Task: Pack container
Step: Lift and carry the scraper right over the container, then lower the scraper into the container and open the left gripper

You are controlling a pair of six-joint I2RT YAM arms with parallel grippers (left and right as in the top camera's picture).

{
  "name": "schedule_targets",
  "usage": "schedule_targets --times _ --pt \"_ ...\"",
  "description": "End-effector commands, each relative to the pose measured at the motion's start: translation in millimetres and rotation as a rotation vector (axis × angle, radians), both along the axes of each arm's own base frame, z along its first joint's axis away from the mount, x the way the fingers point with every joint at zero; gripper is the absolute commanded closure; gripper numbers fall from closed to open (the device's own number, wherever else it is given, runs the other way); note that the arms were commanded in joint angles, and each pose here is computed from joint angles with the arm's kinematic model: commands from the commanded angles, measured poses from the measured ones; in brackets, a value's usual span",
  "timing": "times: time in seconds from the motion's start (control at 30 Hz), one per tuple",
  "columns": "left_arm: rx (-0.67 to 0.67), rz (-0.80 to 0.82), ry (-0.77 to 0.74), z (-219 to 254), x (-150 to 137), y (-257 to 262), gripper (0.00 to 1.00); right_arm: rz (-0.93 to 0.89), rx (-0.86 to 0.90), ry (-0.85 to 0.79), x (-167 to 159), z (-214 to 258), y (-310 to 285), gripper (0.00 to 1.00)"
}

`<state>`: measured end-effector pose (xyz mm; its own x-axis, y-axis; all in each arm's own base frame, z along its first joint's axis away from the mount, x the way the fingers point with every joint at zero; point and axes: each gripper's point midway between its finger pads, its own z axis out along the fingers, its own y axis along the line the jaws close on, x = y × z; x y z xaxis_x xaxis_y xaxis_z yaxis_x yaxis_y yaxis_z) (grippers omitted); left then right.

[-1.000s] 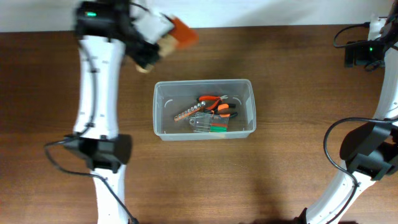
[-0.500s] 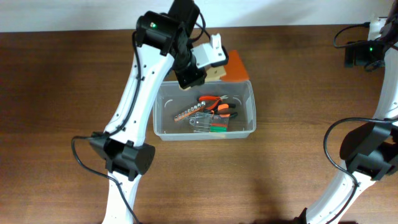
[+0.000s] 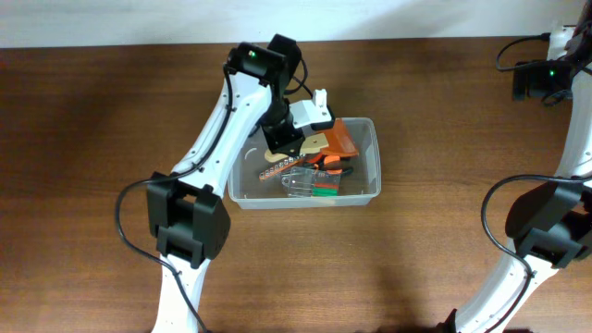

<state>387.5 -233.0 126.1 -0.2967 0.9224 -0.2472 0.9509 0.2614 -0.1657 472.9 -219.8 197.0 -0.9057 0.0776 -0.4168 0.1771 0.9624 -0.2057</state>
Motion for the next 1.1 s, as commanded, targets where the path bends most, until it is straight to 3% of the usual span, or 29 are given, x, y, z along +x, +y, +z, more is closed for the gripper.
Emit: schedule_targets --times 0.0,0.37,1.07 --pt "-0.015 -0.013 0.02 -14.8 -0.4 -0.9 0.98 -0.005 -0.001 -0.013 -1.0 4.9 -2.4 0.01" --pt "0.011 -0.012 0.085 -47.5 -13.0 4.3 0.97 -0.005 -0.001 -0.013 -1.0 4.9 -2.4 0.01" --pt "0.008 -0.008 0.083 -77.6 -1.0 -1.3 0.93 -0.005 -0.001 -0.013 -1.0 4.9 -2.4 0.01"
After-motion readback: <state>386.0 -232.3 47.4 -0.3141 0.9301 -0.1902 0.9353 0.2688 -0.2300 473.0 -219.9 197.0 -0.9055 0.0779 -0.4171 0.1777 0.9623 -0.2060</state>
